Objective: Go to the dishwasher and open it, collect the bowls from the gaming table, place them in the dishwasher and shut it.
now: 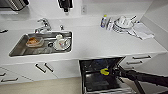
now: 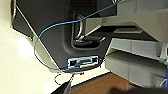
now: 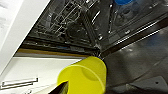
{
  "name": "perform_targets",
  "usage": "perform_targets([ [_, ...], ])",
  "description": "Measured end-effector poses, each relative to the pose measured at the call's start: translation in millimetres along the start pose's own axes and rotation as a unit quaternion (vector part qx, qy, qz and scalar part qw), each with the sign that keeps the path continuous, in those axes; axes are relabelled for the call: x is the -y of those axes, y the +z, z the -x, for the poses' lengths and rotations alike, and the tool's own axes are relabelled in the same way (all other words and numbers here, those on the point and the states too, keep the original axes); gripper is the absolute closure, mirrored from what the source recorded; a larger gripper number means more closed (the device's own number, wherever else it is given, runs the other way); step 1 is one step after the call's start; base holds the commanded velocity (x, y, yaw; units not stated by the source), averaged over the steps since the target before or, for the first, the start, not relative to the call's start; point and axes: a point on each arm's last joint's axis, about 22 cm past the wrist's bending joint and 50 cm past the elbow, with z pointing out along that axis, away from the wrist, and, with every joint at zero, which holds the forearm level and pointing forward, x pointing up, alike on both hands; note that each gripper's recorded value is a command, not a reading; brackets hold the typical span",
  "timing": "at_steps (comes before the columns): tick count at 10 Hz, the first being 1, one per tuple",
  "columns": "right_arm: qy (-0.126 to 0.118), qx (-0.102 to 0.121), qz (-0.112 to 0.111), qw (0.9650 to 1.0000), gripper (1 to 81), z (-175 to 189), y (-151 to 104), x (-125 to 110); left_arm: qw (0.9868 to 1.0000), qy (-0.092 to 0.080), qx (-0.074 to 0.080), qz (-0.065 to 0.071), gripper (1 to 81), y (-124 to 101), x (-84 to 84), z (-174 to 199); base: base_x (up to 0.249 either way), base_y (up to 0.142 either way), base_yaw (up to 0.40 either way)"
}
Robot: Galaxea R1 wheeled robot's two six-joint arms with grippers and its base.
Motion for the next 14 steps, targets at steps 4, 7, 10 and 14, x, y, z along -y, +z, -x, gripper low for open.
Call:
perform_targets([
  [4,0.003,0.012,0.006,0.9999,1.0,12.2,-4.2,-6.4,0.9997,-0.006,0.014,-0.021,1.0,9.8,-0.5,7.1,0.0,0.0,0.0],
  [7,0.014,0.049,0.02,0.9985,1.0,54.4,-26.7,-25.6,0.9992,-0.016,0.01,-0.036,1.0,0.6,14.9,4.3,0.0,0.0,0.0],
  [10,0.059,0.109,0.066,0.9901,1.0,149.1,-63.8,-94.2,0.9992,-0.016,0.01,-0.034,1.0,1.6,13.2,4.3,0.0,0.0,0.0],
  [14,0.101,0.167,0.094,0.9763,1.0,263.5,-103.4,-150.7,0.9992,-0.016,0.01,-0.036,1.0,-0.1,15.6,4.0,0.0,0.0,0.0],
])
